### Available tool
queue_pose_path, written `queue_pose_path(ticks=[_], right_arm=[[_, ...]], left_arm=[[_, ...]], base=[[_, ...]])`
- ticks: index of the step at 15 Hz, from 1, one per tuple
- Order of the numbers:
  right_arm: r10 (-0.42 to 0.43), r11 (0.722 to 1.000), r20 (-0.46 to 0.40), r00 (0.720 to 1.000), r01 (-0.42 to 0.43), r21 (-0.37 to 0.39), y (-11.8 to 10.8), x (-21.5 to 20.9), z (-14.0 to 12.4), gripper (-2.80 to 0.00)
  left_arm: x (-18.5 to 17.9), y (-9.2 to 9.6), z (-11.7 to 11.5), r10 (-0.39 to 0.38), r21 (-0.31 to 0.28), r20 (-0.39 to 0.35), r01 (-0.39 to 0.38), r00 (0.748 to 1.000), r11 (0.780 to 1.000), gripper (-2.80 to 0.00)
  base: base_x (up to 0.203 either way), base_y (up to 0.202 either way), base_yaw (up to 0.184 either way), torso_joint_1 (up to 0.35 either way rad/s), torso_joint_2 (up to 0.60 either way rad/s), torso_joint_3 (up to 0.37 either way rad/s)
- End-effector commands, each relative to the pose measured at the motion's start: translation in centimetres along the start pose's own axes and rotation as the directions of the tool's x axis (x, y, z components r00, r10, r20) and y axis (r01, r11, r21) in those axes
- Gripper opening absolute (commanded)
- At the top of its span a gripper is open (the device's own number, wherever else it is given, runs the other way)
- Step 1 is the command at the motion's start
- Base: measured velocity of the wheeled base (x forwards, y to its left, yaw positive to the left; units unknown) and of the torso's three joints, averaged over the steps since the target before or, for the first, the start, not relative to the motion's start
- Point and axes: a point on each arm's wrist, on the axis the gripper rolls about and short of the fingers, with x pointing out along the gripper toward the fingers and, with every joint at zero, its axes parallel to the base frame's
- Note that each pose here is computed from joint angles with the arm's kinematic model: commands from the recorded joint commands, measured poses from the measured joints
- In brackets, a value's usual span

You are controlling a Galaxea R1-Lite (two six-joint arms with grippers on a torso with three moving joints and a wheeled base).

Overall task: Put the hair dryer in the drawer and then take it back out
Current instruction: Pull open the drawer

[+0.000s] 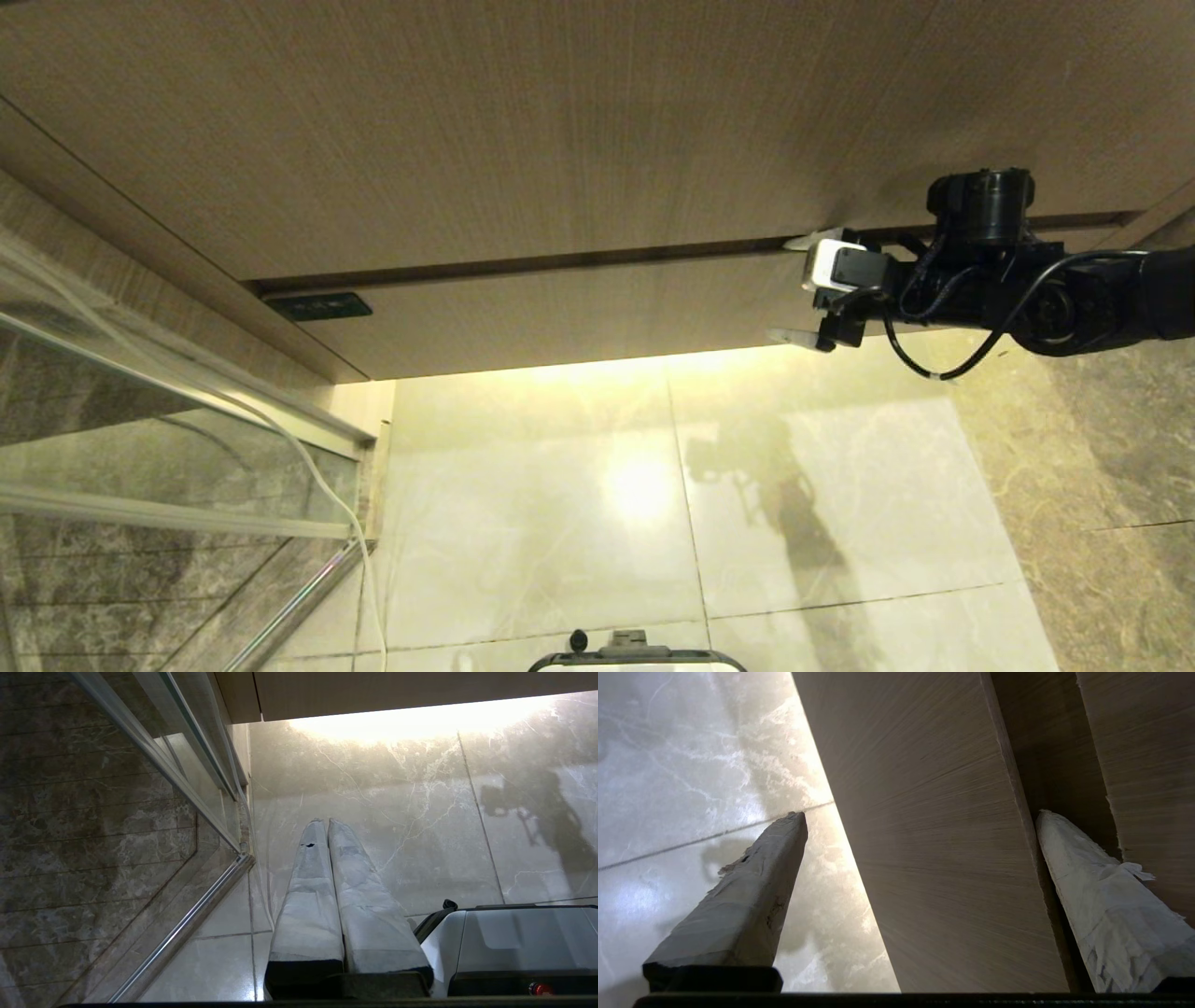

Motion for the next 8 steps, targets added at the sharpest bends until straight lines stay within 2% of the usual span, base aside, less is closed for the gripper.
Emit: queue_pose_path(ticks=[1,8], right_arm=[[0.033,0.999,-0.024,0.999,-0.032,0.020,0.70,0.21,-0.67,0.00],[0.064,0.994,-0.149,0.987,-0.049,0.102,0.95,-0.72,-1.22,0.00]], left_arm=[[0.01,0.00,0.00,0.000,0.000,-0.001,0.000,1.000,1.000,-2.80],[0.01,0.00,0.00,0.000,0.000,-0.001,0.000,1.000,1.000,-2.80]], base=[[0.000,0.000,0.000,0.000,0.00,0.000],[0.000,0.000,0.000,0.000,0.00,0.000]])
